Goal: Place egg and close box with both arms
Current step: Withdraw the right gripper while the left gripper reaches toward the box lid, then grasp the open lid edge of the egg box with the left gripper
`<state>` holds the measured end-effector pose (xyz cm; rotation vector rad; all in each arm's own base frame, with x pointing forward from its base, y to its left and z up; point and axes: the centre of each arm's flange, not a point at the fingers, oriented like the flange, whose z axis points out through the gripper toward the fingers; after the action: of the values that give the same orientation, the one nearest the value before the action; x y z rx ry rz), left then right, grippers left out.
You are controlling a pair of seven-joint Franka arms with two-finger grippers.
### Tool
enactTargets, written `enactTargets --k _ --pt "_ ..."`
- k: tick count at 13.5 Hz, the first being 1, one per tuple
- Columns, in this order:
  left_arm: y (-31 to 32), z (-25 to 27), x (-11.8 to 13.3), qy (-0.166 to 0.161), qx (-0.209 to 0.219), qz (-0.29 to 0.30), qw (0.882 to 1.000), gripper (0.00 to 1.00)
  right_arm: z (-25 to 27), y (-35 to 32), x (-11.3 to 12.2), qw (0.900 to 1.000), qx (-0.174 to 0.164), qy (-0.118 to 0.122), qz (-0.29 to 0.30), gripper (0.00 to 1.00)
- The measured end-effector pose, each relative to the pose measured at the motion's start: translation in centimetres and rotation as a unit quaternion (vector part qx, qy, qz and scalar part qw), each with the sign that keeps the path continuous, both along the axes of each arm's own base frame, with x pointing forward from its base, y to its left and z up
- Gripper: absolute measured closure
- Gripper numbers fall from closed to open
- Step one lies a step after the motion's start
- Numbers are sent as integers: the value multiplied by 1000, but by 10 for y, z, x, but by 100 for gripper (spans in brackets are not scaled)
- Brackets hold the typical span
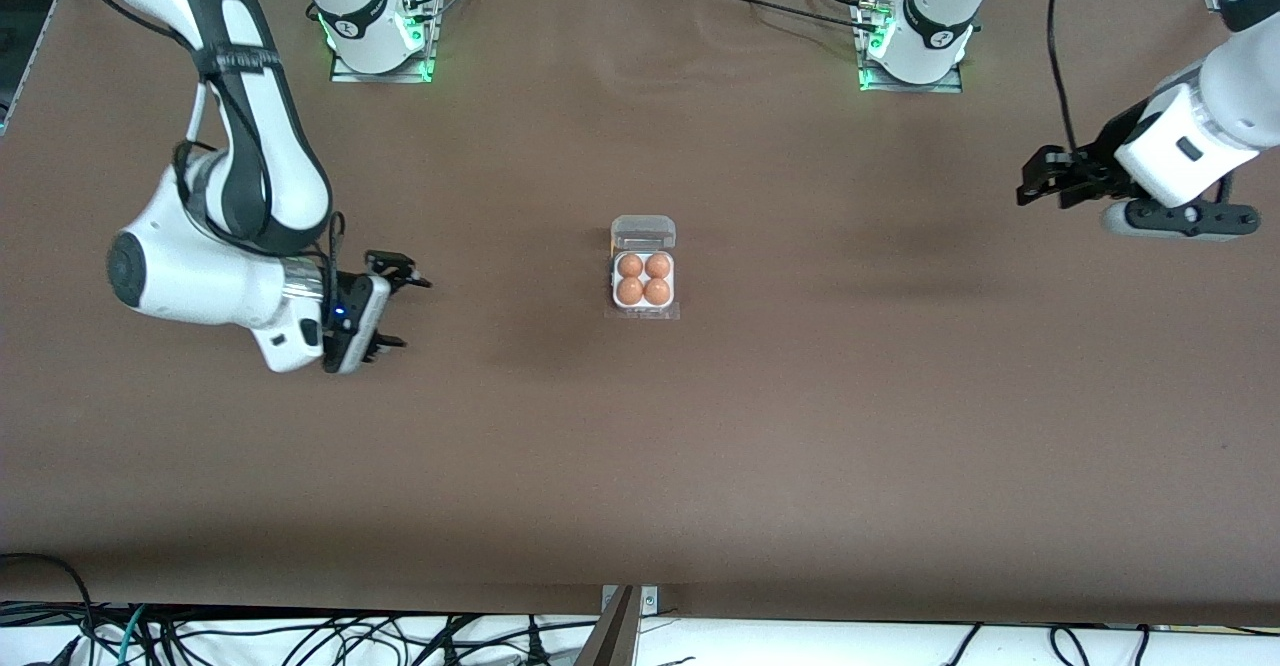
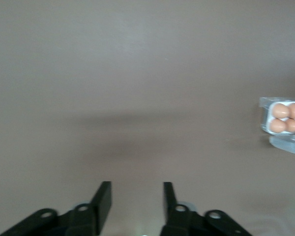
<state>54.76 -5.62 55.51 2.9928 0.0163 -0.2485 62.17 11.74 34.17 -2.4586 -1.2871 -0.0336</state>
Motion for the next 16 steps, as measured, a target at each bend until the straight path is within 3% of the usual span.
enactTargets --k 2,5,7,9,12,14,16 --pt "-26 -14 -1 30 -24 -2 999 77 35 -22 -15 994 -89 13 -60 0" --pt "-79 -37 -5 72 -20 4 997 82 86 -45 -35 970 -161 29 -178 0" --pt "-124 -54 -14 101 -2 33 994 85 111 -53 -47 945 -180 48 -268 0" --pt "-166 -67 -23 122 13 50 991 89 133 -51 -60 914 -200 67 -348 0" --pt "-227 -78 -28 140 33 87 986 91 168 -24 -79 855 -243 58 -455 0" --pt "-266 -95 -28 158 39 94 982 95 195 -20 -81 833 -254 40 -490 0" --pt "-310 -124 -34 184 44 91 978 96 224 -48 -76 820 -234 33 -522 0"
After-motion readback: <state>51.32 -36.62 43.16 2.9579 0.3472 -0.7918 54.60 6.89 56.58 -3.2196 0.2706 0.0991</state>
